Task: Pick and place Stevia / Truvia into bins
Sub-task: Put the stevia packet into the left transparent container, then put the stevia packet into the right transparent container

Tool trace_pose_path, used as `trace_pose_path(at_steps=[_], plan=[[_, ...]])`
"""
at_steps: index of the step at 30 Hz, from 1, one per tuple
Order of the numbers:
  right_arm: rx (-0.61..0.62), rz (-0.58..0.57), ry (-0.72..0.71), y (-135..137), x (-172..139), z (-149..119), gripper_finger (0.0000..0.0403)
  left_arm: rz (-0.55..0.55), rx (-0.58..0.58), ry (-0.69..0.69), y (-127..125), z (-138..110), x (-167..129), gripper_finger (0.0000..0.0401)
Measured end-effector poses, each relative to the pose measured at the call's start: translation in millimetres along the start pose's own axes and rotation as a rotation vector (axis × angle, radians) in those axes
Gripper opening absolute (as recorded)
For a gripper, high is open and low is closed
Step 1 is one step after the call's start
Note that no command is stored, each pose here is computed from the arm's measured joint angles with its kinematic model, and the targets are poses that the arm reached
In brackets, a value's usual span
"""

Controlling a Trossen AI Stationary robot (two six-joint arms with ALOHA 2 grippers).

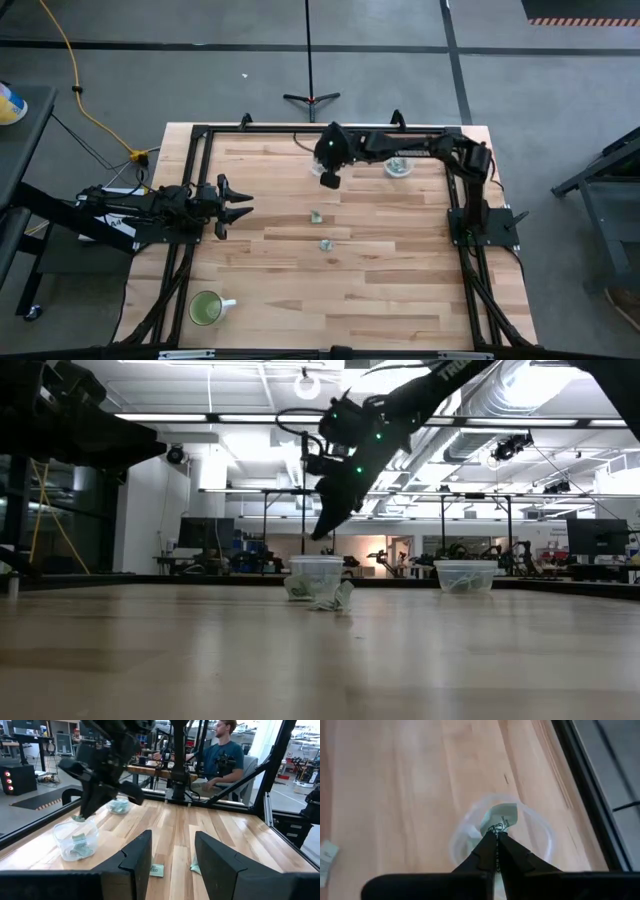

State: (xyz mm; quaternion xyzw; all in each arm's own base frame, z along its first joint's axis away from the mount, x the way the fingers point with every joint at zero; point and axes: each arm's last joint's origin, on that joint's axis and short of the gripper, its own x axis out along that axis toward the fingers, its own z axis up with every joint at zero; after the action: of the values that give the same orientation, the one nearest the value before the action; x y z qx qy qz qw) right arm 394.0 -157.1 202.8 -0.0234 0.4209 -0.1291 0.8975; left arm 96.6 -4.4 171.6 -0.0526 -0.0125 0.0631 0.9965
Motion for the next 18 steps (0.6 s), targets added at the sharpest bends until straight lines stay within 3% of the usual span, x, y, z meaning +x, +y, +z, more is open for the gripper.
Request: trace_pose_path(at_steps=[4,10,13,15,18], plan=[[0.040,0.053,-0.005,-15.9,3.3,-5.5,0.0041,0.000,0.000,0.000,0.0,-0.1,0.0,0.0186],[0.060,0.044,-0.024,-16.3,3.5,-3.7,0.0141,0.000,0.000,0.000,0.0,0.0,0.0,0.0186],[0.098,0.236,-0.052,-4.0,2.8,-1.3,0.0186,0.000,0.000,0.000,0.0,-0.1,0.0,0.0186],[0.049,0.400,-0.057,14.2,1.3,0.0,0.0204,0.000,0.000,0.000,0.0,-0.1,0.0,0.0186],[-0.081,0.450,-0.014,48.0,-0.1,-0.7,0.0214,-0.001,0.000,0.000,0.0,0.0,0.0,0.0186]])
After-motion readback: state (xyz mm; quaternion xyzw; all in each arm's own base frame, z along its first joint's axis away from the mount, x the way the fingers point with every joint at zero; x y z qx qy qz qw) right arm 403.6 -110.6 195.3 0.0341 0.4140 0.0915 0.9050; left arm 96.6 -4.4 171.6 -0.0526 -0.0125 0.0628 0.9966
